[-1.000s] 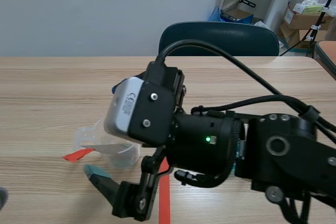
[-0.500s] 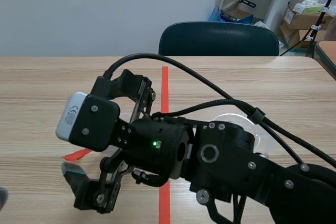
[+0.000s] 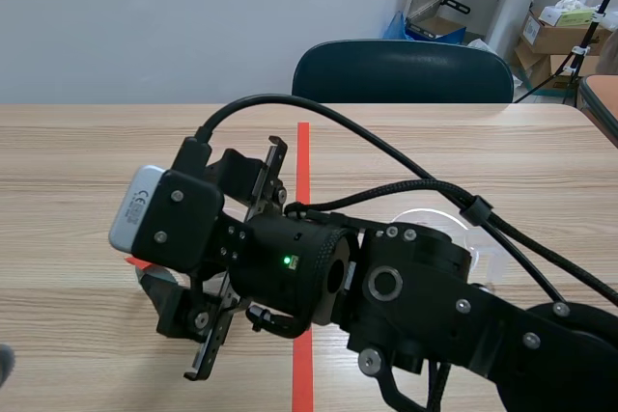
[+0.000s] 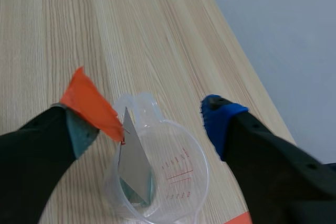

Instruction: Do the redox reaction experiment

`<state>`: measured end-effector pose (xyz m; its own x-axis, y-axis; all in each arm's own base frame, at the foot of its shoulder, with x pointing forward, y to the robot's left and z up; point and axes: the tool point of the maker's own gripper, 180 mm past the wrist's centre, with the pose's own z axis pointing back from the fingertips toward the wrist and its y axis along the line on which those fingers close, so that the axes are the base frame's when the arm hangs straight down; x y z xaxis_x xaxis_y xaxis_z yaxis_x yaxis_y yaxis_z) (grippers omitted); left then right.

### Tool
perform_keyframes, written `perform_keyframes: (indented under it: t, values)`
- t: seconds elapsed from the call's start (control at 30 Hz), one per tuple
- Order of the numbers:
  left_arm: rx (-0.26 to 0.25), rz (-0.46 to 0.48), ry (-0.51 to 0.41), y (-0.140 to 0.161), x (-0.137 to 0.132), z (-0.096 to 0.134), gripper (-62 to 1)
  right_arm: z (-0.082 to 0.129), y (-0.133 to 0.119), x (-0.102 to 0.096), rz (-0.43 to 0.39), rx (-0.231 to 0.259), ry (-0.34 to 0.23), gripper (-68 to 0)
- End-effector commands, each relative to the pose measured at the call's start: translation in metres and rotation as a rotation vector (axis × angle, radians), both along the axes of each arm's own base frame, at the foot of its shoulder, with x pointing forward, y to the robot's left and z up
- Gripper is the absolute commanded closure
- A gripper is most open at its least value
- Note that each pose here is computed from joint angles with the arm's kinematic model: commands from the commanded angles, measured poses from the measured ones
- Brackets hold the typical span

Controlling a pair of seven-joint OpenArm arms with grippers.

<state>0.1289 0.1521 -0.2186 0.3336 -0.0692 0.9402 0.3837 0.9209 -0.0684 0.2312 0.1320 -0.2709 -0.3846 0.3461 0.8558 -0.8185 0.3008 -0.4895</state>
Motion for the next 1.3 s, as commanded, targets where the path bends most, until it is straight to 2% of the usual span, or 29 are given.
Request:
perform_keyframes:
  t: [0.0,0.3,0.43,0.57,1.0,1.27]
  values:
    - [-0.018,-0.008,-0.022,-0.004,0.002,0.006,-62.3,0.012,-0.001,0.006,-0.011,0.027,-0.027,-31.2]
    - [-0.018,-0.008,-0.022,-0.004,0.002,0.006,-62.3,0.012,-0.001,0.007,-0.013,0.027,-0.028,-1.0]
    - [-0.018,-0.008,-0.022,-0.004,0.002,0.006,-62.3,0.018,-0.004,0.012,-0.029,0.034,-0.038,-0.7]
    - [-0.018,-0.008,-0.022,-0.004,0.002,0.006,-62.3,0.034,-0.007,0.021,-0.072,0.041,-0.044,-0.7]
    - [-0.024,-0.007,-0.035,-0.004,0.003,0.009,-62.3,0.092,-0.009,0.030,-0.132,0.056,0.039,-0.7]
    - [-0.024,-0.007,-0.035,-0.004,0.003,0.009,-62.3,0.129,-0.007,0.025,-0.119,0.064,0.074,-0.7]
